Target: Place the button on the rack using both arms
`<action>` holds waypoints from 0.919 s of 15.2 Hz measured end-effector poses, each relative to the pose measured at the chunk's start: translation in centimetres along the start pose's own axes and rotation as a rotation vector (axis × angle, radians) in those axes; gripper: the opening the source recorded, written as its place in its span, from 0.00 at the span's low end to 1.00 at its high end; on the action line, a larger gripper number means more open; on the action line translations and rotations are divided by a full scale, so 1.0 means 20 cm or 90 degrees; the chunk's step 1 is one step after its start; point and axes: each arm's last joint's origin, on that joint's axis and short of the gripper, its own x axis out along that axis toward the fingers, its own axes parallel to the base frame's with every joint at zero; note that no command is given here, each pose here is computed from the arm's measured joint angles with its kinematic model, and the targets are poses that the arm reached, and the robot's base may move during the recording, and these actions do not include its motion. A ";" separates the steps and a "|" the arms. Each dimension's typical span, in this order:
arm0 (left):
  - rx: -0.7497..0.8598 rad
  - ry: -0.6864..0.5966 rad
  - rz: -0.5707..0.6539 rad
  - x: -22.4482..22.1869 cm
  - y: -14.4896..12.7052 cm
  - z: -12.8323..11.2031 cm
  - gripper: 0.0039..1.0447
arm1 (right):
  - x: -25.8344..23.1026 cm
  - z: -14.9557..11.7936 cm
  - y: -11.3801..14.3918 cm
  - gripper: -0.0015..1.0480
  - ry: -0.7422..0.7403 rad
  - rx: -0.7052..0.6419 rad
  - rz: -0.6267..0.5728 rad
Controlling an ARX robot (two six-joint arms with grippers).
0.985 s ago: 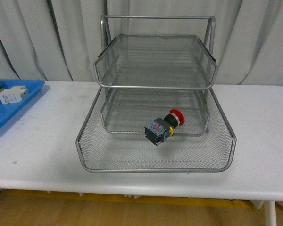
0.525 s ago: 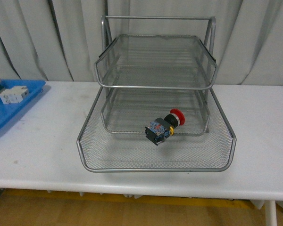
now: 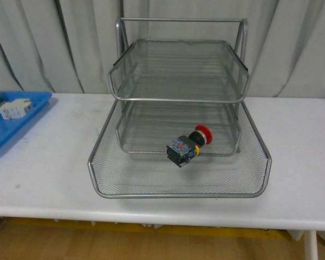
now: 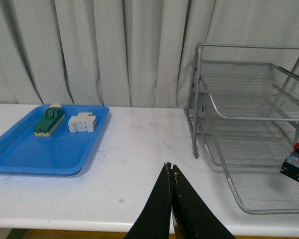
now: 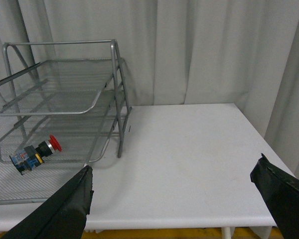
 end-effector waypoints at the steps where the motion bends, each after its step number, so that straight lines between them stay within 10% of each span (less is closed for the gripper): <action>1: 0.000 -0.004 0.000 0.00 0.00 0.00 0.01 | 0.00 0.00 0.00 0.94 0.000 0.000 0.000; 14: 0.000 -0.002 0.000 0.00 0.00 -0.08 0.01 | 0.00 0.00 0.00 0.94 0.000 0.000 0.000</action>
